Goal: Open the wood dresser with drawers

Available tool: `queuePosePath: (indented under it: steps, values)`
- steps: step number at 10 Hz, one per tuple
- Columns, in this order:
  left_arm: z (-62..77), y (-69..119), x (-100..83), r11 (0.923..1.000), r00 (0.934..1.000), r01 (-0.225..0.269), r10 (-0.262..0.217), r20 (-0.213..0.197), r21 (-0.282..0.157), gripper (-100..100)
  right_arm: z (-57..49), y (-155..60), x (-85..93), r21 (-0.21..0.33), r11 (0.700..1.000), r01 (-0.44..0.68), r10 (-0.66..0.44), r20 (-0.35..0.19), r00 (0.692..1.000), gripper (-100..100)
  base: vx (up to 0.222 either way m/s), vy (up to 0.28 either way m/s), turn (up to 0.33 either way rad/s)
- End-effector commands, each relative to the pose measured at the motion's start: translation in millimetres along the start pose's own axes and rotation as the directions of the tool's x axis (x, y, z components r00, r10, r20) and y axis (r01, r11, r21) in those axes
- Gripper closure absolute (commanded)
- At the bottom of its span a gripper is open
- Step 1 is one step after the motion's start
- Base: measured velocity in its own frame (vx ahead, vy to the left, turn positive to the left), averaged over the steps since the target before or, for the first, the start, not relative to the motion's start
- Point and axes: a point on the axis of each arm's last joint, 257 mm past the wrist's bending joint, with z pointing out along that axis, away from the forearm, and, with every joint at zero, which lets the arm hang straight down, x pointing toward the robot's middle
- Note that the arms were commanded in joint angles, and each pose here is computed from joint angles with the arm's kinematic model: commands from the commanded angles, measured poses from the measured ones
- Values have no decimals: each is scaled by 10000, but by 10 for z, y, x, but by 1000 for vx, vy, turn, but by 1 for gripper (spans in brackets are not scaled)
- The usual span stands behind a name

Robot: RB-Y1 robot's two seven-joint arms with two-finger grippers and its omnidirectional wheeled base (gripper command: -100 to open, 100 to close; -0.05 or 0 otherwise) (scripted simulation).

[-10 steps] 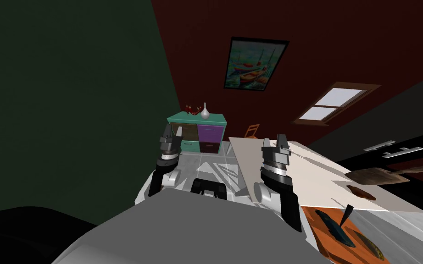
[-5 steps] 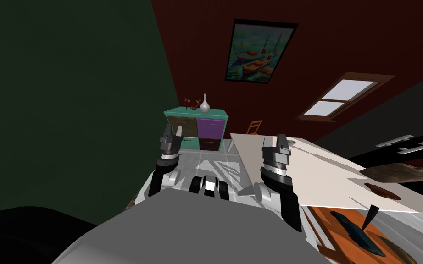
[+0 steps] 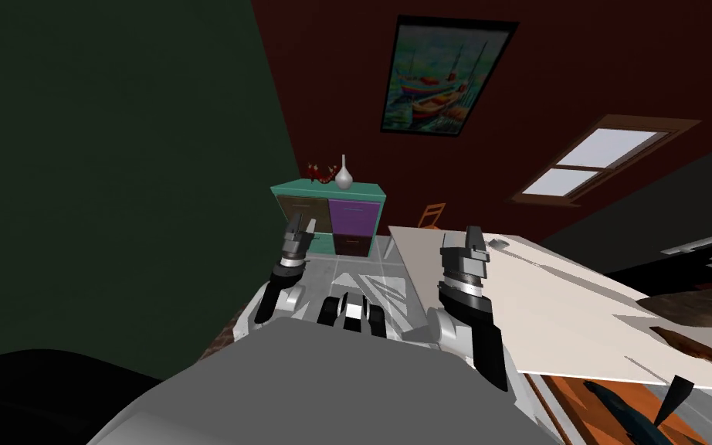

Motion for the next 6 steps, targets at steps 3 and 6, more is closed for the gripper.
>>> queuePosePath:
  steps: [3,6]
  values:
    - [-87,495,47,9947,9996,-140,116,-239,-1022,-100,0,0,0,0,10000,0,0,0,10000,0,134,-32,27]
    - [-163,850,82,9839,9990,-273,204,-407,-1768,-100,0,0,0,-1,10000,0,0,0,10000,0,126,-30,32]
